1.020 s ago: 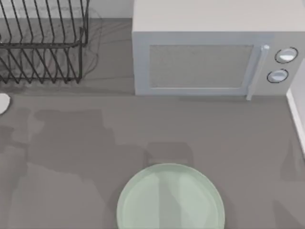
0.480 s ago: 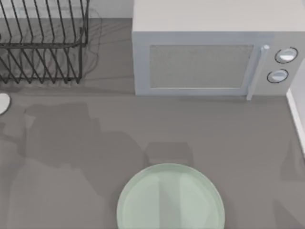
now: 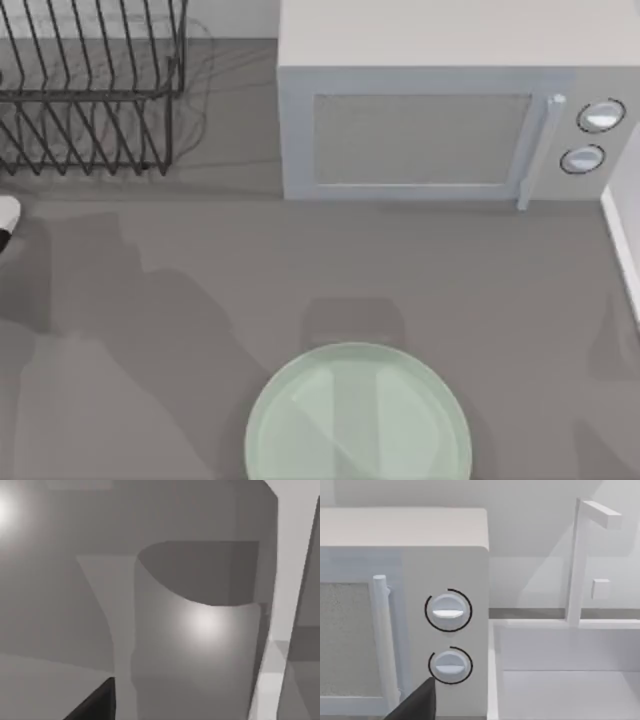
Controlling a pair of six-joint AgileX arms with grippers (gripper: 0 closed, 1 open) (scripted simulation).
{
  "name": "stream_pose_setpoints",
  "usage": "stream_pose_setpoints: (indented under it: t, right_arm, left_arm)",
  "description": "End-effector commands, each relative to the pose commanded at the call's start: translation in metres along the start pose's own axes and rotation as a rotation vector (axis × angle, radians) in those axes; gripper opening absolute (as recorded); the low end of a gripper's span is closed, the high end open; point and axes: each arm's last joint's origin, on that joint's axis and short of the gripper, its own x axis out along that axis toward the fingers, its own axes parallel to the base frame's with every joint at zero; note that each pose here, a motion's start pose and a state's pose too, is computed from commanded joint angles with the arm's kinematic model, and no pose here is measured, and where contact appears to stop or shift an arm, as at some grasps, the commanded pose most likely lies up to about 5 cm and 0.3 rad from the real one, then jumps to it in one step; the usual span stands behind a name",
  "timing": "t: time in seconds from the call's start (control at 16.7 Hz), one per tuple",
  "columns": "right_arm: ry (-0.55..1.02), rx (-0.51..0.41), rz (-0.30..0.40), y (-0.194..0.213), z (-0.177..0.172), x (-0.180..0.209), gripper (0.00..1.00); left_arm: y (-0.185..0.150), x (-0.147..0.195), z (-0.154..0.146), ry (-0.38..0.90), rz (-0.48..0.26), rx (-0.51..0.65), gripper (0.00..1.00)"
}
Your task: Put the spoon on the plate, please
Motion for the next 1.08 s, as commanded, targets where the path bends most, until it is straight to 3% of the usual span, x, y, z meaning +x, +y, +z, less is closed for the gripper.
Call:
stream_pose_setpoints:
  t: [0.18, 0.42, 1.08]
  right_arm:
    - [0.000, 0.000, 0.000, 0.000, 0.000, 0.000, 1.00]
    - [0.000, 0.000, 0.000, 0.000, 0.000, 0.000, 1.00]
    - [0.000, 0.000, 0.000, 0.000, 0.000, 0.000, 1.00]
  left_arm:
    - [-0.001, 0.026, -0.003, 0.006, -0.004, 0.000, 1.00]
    - [-0.002, 0.028, -0.004, 0.007, -0.005, 0.000, 1.00]
    - [-0.002, 0.028, -0.004, 0.007, -0.005, 0.000, 0.17]
